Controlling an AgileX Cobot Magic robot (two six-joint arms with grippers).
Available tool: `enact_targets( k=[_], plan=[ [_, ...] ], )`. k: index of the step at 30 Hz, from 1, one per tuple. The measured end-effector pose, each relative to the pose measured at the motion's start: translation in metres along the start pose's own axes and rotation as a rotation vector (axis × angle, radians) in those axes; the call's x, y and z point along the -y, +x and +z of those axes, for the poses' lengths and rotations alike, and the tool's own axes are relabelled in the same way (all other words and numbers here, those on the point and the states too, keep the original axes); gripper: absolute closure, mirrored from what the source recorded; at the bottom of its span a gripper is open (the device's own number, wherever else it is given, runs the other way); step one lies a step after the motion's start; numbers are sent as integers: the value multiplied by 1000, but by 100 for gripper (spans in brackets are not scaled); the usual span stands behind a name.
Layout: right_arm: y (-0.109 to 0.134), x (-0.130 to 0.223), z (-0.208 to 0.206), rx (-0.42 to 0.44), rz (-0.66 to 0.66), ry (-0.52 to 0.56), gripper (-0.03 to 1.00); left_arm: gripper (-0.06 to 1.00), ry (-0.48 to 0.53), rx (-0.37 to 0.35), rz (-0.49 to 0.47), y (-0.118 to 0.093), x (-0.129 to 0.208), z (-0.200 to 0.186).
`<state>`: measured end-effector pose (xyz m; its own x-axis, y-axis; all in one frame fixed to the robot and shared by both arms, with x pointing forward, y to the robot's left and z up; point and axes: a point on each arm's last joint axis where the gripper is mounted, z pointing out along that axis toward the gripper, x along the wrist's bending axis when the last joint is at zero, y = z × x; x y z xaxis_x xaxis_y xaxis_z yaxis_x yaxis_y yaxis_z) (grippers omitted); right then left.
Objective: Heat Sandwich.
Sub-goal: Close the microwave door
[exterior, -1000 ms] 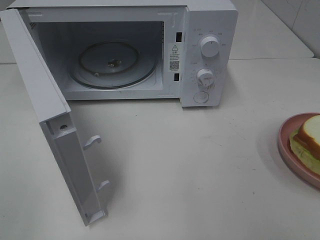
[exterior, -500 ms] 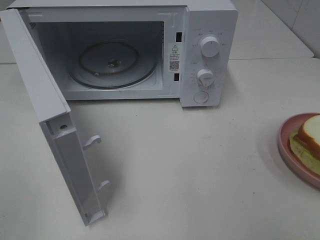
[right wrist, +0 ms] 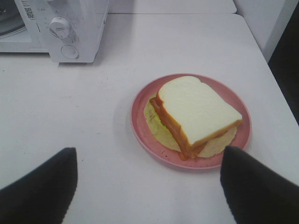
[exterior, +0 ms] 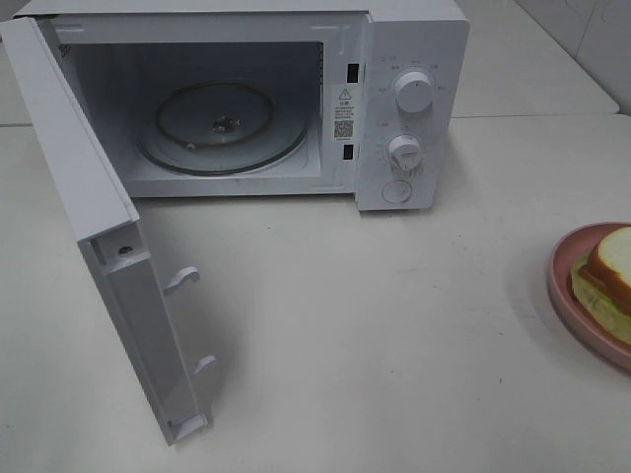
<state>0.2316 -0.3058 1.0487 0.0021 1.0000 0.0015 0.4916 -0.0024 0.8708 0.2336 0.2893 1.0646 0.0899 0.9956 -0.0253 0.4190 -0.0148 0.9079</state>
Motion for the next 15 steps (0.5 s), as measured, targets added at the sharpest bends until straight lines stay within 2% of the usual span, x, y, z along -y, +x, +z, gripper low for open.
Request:
enact_targets(
  k=[9, 12, 13, 15],
  plan=[
    [0, 0, 0, 0, 0, 0, 20, 8, 83, -3, -23, 5, -19, 27],
    [0, 0, 0, 0, 0, 0, 20, 18, 113, -7, -34, 7, -28, 43],
    [0, 0, 0, 0, 0, 0, 20, 18, 113, -7, -34, 7, -28, 43],
    [0, 0, 0, 0, 0, 0, 20, 28, 117, -13, -41, 10, -34, 54]
  ],
)
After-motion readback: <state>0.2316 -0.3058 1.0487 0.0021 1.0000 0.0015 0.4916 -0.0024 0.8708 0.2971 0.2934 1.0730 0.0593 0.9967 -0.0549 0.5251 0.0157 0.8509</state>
